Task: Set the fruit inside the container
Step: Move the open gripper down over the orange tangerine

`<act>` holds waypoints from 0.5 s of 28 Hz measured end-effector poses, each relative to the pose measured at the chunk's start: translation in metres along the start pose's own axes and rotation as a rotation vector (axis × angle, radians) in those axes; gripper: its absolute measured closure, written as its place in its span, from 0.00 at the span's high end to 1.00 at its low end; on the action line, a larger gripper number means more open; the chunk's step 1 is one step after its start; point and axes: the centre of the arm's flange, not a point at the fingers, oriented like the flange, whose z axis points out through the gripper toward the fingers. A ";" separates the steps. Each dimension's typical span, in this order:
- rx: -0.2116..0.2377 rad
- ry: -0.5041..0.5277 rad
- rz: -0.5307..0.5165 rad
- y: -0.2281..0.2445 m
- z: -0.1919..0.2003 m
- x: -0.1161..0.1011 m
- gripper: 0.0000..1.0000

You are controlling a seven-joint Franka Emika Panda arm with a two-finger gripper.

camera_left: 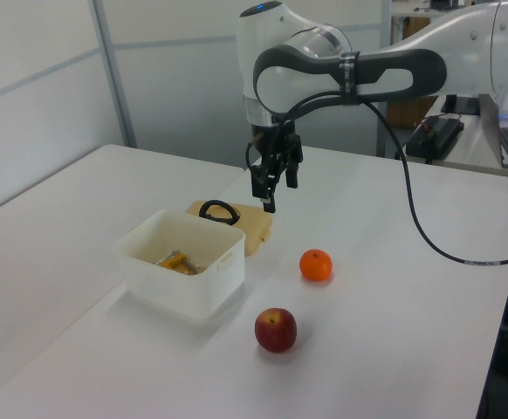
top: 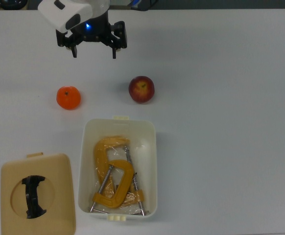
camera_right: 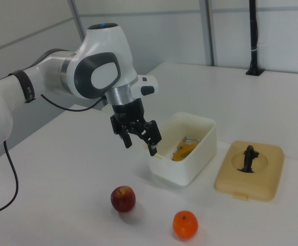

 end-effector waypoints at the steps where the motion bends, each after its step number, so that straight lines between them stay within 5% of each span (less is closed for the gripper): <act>1: 0.000 0.000 0.000 0.000 0.000 0.000 1.00; 14: 0.000 -0.026 -0.002 0.046 0.048 -0.006 1.00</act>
